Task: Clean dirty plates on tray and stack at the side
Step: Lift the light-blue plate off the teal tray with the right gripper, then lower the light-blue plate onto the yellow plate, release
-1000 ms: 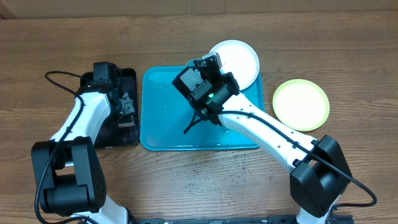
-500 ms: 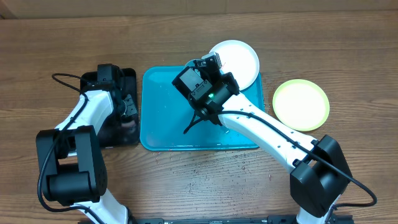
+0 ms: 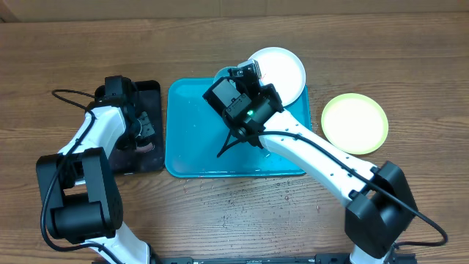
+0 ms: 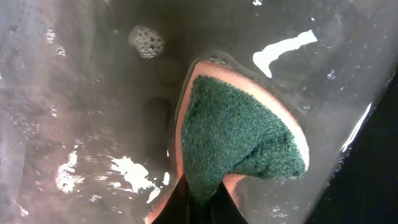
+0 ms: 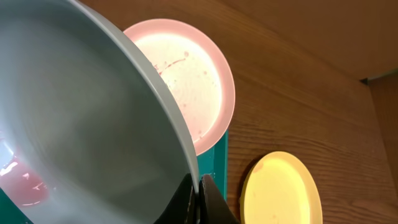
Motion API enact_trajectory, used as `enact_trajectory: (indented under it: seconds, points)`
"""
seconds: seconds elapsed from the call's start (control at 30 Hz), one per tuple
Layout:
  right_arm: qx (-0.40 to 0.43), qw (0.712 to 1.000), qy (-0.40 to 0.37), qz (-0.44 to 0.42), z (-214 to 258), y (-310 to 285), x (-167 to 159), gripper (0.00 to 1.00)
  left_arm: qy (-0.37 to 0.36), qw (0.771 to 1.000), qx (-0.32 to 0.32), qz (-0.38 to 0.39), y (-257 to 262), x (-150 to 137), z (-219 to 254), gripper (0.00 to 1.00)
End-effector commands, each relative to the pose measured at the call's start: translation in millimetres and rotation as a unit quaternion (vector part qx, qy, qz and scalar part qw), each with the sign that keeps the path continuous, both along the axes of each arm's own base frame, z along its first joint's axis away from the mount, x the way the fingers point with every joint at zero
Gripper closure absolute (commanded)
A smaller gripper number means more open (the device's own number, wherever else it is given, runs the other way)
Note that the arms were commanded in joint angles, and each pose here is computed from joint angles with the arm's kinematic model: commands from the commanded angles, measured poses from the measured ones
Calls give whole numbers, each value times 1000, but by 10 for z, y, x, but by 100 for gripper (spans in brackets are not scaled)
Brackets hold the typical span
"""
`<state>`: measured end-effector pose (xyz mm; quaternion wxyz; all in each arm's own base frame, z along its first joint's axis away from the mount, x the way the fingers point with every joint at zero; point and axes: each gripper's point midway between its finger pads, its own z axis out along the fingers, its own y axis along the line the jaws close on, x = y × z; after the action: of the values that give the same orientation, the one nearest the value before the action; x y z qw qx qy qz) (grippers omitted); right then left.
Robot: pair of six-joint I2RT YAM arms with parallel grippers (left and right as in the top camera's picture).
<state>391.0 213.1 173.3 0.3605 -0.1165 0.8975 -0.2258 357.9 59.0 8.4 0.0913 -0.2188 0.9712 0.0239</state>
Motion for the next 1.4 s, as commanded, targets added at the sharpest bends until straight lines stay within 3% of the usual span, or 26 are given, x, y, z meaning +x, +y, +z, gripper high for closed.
enact_trajectory:
  seconds: [0.0,0.07,0.1,0.23,0.5,0.77,0.83,1.0,1.13,1.23,1.37]
  points:
    - [46,998,-48,0,467,24,-1,96,-6,1000,9,-4,59,34,71,96]
    - [2,999,-42,28,504,14,-1,96,-6,1000,9,-4,58,35,71,96]
    - [-21,996,-86,-12,645,-129,39,96,-6,1000,9,-4,59,35,70,96]
    - [-52,995,-84,27,702,-12,17,96,-6,1000,10,-4,59,35,70,96]
    - [-58,987,-148,5,933,45,37,96,-6,1000,10,-4,59,35,70,95]
    - [-22,990,-142,-6,883,1,98,96,-6,1000,9,-4,59,32,69,96]
    - [9,988,-150,-42,868,-146,174,96,-5,1000,9,-4,58,27,69,96]
    - [134,983,-81,-96,526,-497,410,96,-2,1000,9,-4,57,15,66,96]
    - [270,947,-15,-172,298,-1074,589,96,-2,1000,9,-4,57,15,66,96]
    - [385,888,34,-247,150,-1750,636,96,-2,1000,9,-4,57,15,66,96]
    - [426,847,56,-313,7,-2362,527,96,-2,1000,9,-4,57,15,66,96]
